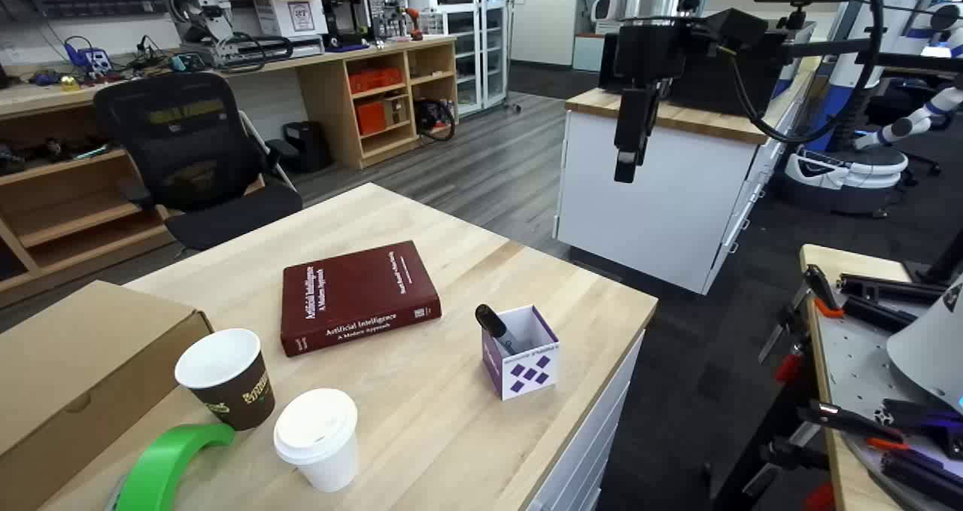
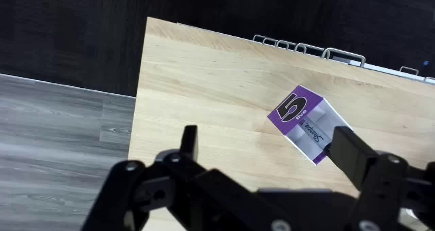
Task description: Put the marker on the table
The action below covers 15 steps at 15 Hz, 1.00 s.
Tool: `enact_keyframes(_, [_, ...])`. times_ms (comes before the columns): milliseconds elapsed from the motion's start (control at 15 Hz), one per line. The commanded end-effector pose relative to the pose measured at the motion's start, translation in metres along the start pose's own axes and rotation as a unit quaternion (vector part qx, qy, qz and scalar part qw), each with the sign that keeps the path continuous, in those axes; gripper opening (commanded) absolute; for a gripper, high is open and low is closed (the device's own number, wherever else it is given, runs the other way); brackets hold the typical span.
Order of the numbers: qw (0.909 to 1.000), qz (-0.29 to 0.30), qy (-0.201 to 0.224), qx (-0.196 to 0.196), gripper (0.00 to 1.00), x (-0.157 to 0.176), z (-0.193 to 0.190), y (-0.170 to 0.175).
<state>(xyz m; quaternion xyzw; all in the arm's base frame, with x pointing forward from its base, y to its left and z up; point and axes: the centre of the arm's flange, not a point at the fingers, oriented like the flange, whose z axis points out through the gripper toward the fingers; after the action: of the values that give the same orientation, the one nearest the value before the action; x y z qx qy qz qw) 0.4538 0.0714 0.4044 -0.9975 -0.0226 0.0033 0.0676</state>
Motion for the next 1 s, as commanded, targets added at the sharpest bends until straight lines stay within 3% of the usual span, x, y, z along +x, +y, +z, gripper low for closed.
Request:
enact_keyframes(0, [1.0,0.0,0.0,0.0,1.0,0.0,0.0,0.0])
enact_keyframes(600, [1.0,-0.001,0.004,-0.002,1.0,0.005,0.003,-0.002])
enact_keyframes(933, [0.9995,-0.029,0.008,-0.012,1.0,0.025,0.025,-0.029])
